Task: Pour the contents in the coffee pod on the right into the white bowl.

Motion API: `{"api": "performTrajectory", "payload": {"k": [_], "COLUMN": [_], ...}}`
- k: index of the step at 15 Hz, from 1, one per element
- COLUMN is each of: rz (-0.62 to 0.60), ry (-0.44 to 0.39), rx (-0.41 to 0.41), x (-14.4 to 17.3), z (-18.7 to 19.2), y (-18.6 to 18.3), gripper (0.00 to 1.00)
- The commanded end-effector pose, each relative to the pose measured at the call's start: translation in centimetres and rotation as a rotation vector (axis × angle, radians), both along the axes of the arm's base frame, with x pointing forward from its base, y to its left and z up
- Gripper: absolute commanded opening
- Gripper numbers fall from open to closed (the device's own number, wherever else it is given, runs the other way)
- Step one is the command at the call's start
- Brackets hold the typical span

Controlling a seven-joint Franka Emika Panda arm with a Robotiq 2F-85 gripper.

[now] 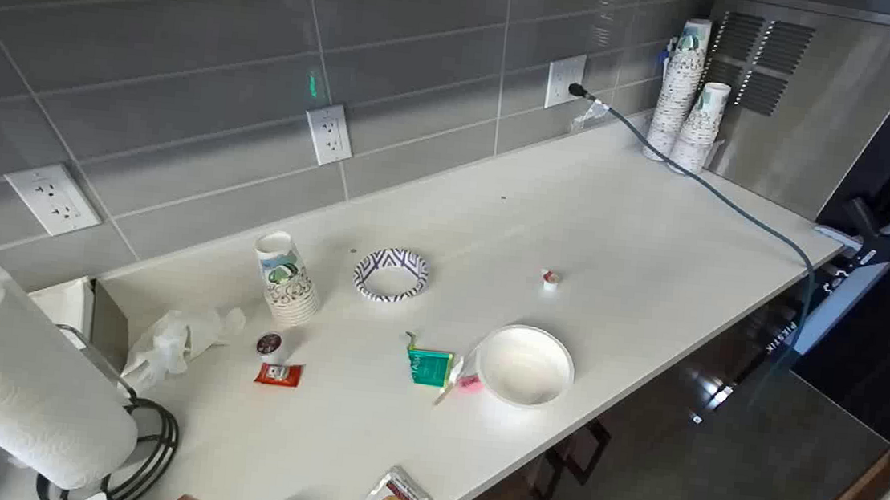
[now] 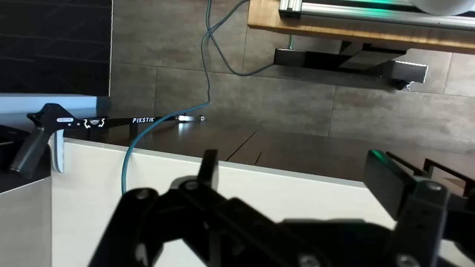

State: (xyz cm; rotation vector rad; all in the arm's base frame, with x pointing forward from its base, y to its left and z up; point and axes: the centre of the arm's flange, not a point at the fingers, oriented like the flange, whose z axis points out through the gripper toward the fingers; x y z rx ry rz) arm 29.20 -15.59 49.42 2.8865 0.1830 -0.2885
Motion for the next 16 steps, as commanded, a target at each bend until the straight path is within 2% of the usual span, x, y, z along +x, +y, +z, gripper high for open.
{"api": "performTrajectory", "payload": {"k": [1,6,7,8,9,13,16], "rz": [0.000,0.000,0.026,0.114,0.174,0.409,0.588], "ry": [0.000,0.000,0.022,0.047,0.055,-0.039,-0.096], "rx": [0.000,0.000,-0.008,0.009,0.024,0.021,0.010], "x": [0.0,0.0,1.2,4.3,5.8,12.4,15.9], "z": [0.0,0.0,-0.5,-2.1,-2.9,-6.5,-8.7], "y": [0.0,0.0,-0.4,-1.2,-1.2,-0.4,0.7], "gripper": [1.00,1.00,1.00,1.00,1.00,1.00,1.00]}}
